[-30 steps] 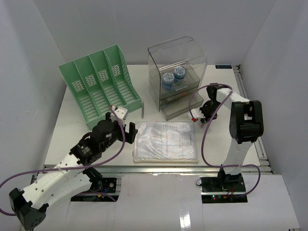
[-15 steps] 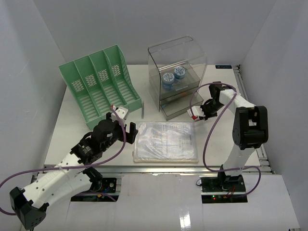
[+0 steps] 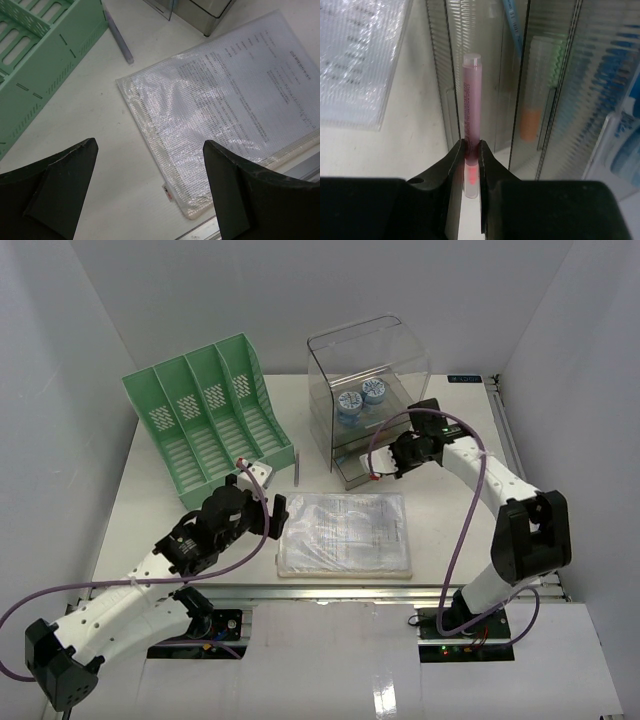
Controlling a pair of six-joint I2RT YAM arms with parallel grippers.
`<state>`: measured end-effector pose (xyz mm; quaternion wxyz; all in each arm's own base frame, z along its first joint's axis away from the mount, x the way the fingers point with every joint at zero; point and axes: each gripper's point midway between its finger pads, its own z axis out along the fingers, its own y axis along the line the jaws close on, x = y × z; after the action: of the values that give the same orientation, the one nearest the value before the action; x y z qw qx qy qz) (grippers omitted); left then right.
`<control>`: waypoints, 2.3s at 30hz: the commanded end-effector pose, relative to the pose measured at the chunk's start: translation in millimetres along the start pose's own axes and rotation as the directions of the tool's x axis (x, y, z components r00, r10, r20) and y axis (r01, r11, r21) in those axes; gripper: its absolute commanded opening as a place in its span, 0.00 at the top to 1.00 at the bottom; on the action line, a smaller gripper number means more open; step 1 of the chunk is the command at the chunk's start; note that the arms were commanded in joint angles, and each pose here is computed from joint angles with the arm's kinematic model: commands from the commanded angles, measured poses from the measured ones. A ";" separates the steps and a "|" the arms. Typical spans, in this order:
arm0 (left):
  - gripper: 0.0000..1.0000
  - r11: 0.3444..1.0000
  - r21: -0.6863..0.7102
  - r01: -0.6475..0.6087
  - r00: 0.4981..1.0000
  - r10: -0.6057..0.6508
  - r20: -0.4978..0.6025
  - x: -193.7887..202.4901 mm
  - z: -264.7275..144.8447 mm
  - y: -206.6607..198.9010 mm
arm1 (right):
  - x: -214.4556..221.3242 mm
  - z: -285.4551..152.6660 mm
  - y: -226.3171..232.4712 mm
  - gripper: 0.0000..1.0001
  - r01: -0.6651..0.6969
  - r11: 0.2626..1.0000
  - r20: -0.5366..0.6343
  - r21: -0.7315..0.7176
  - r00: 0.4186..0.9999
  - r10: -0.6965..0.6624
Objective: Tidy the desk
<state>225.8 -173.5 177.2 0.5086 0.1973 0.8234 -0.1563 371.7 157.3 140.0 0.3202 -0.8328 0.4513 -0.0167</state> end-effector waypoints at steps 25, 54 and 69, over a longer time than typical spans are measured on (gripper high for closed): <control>0.36 0.959 -0.109 0.262 0.947 -0.277 -0.161 -1.3 176.4 22.1 | -67.2 -46.5 29.3 0.37 -0.640 0.768 0.370 0.028 0.720 0.587; 0.80 0.921 -0.336 0.198 0.895 -0.310 -0.322 65.8 220.5 48.4 | -90.6 -92.0 55.6 0.36 -0.733 0.681 0.590 -0.016 0.543 0.598; 1.00 0.949 -0.161 0.273 0.943 -0.297 -0.152 -17.0 162.0 19.7 | -78.2 -112.2 60.1 0.36 -0.773 0.634 0.649 -0.014 0.476 0.594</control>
<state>383.1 -220.1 55.8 0.3685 0.0372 0.9252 -0.0833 250.3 138.9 206.0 0.5208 -0.4905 0.6323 0.2974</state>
